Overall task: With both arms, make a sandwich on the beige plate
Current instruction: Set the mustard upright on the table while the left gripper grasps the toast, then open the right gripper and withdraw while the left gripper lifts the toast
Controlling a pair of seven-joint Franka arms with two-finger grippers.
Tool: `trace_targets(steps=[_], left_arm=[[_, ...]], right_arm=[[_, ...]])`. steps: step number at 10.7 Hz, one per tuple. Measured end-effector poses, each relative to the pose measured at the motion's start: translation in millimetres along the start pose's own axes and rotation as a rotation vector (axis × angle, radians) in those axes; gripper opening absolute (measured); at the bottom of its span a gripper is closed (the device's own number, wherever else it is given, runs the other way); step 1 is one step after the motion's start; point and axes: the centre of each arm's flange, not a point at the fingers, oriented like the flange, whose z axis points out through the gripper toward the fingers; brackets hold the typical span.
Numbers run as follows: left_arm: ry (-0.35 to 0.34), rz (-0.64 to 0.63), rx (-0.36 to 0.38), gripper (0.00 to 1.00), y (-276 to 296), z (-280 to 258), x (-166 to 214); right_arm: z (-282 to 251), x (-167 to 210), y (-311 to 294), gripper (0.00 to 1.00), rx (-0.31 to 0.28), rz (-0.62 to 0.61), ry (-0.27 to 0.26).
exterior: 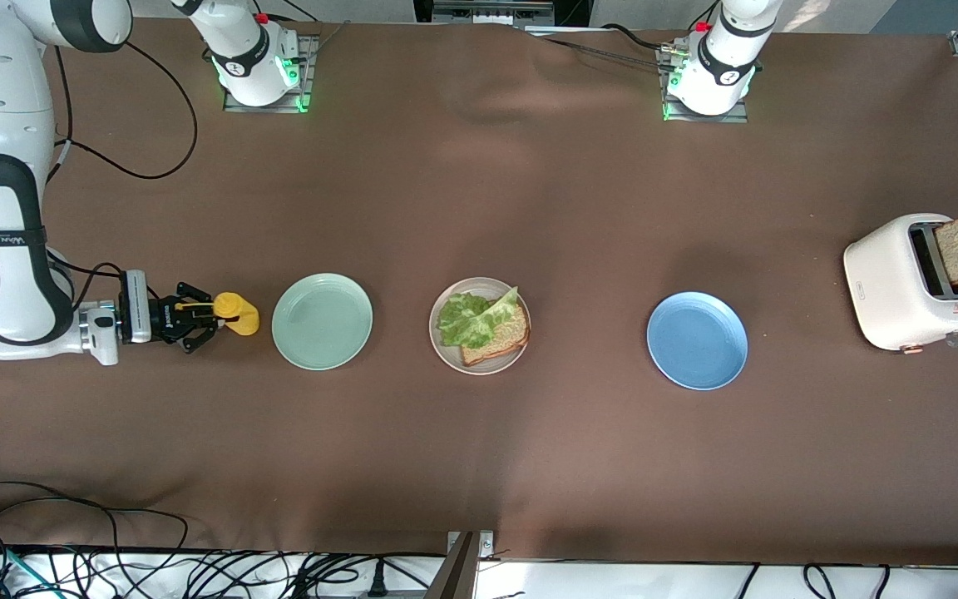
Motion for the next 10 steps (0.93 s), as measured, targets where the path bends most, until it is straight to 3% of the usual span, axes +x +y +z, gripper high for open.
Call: trace_targets(steps=[3,5,6,7,9,10], left_arm=[[-0.01,0.004,-0.009,0.85,0.1,8.2,3.4],[-0.019,0.004,-0.018,0.79,-1.6,16.1,5.4],[-0.023,0.004,-0.021,0.64,-2.6,19.5,6.2],[-0.025,0.004,-0.024,0.54,-3.1,21.5,6.7],[-0.025,0.004,-0.025,0.23,-3.2,22.1,6.9],[-0.025,0.004,-0.026,0.14,-3.1,22.1,7.0]], right_arm=[[9.9,-12.5,-10.4,0.64,0.009,-0.009,0.014],[1.7,-20.8,-12.7,0.95,-0.016,-0.006,-0.017],[-7.5,-26.6,-13.7,1.0,-0.042,-0.005,-0.049],[-15.9,-31.2,-15.7,1.0,-0.062,-0.001,-0.07],[-29.0,-38.5,-21.6,1.0,-0.081,0.013,-0.093],[-37.1,-40.9,-24.8,1.0,-0.09,0.019,-0.104]])
